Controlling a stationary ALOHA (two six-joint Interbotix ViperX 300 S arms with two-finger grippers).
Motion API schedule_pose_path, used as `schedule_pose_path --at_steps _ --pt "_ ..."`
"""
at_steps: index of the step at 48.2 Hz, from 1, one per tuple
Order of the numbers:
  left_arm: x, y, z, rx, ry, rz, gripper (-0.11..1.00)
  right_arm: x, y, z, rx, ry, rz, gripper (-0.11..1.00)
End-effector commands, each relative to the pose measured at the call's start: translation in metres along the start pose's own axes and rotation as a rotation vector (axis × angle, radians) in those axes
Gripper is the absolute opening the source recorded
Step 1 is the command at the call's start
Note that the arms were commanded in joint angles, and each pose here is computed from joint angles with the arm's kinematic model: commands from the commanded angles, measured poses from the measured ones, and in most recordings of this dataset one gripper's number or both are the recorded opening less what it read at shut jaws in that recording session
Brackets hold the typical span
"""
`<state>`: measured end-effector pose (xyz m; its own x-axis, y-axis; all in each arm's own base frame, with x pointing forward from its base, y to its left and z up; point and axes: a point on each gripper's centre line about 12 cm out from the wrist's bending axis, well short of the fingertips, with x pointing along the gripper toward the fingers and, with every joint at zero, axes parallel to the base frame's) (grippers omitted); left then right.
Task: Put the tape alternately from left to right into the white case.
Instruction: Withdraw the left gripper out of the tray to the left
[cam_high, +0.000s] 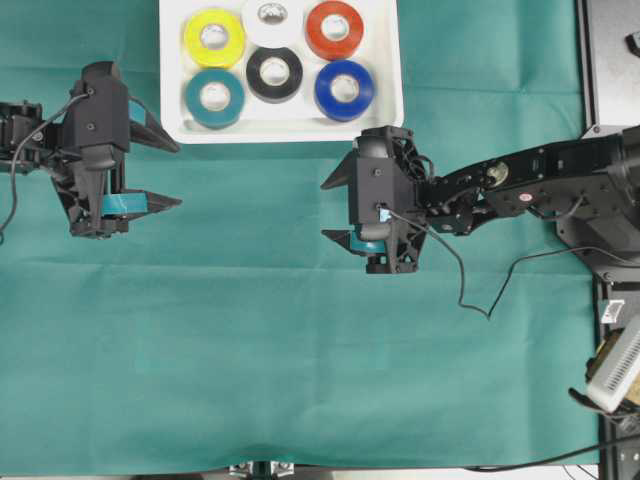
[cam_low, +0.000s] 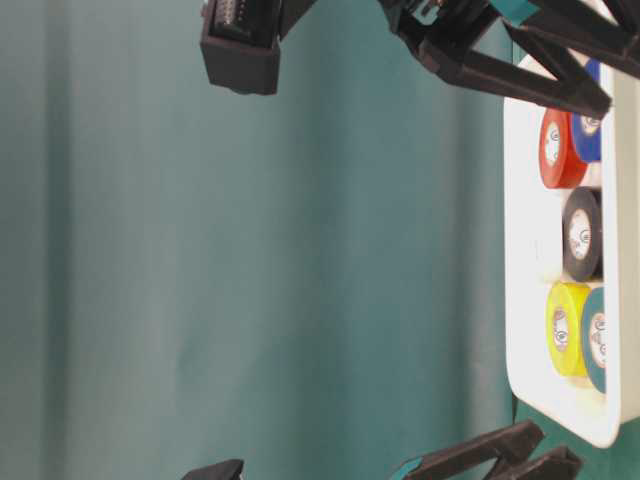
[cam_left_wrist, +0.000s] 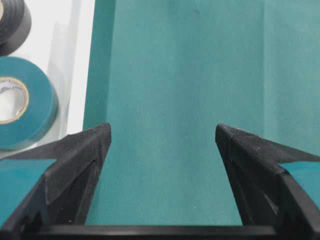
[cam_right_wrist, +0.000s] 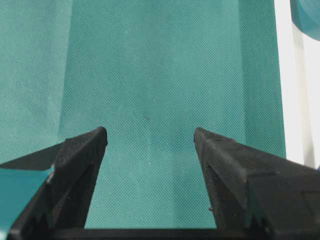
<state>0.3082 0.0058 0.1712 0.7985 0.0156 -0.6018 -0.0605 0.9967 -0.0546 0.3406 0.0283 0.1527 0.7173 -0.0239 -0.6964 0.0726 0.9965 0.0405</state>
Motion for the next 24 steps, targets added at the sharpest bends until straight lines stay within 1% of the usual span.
schedule_pose_path --at_steps 1,16,24 --pt "-0.004 -0.002 0.008 0.003 -0.035 -0.006 0.83 -0.009 0.003 0.017 0.004 -0.057 0.013 0.78" --pt "-0.009 -0.002 0.009 0.004 -0.047 -0.007 0.83 -0.017 0.002 0.022 0.007 -0.078 0.01 0.78" --pt "-0.02 -0.002 0.008 0.003 -0.069 -0.008 0.83 -0.026 -0.002 0.023 0.011 -0.093 -0.012 0.78"
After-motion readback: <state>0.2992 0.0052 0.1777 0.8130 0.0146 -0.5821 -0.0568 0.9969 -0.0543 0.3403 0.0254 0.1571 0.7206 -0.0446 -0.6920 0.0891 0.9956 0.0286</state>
